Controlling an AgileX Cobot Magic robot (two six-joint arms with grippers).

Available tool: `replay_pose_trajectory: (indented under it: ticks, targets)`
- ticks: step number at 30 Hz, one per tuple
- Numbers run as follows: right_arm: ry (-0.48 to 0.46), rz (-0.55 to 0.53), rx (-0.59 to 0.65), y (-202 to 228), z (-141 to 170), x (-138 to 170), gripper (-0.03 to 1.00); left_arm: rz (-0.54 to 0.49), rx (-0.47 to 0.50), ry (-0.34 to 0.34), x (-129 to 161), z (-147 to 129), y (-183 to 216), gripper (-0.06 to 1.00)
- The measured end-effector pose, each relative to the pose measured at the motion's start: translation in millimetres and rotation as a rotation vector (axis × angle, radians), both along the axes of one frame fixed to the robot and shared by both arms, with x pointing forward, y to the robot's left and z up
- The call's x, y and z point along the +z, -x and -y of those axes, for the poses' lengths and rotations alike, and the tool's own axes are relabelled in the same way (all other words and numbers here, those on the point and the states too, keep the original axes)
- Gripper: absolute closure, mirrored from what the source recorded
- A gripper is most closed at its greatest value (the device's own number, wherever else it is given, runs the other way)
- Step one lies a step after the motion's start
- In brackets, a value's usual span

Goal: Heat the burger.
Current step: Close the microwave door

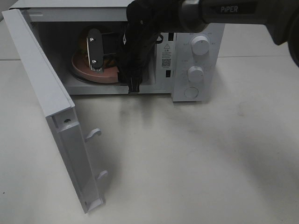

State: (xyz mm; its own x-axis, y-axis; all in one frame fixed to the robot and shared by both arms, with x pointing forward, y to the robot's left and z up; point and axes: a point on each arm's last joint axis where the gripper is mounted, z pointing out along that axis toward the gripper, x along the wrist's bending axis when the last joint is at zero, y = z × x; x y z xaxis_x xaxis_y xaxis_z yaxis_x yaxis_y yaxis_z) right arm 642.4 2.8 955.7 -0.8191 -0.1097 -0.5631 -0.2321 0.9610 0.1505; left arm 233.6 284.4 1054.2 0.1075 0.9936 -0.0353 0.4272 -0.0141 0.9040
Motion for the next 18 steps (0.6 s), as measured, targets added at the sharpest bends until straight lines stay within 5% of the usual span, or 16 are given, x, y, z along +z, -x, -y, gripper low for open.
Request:
replay_pose_trajectory:
  ticks: [18]
  targets:
    - [0.016, -0.034, 0.013, 43, 32, 7, 0.31, 0.0, 0.0, 0.0, 0, 0, 0, -0.03]
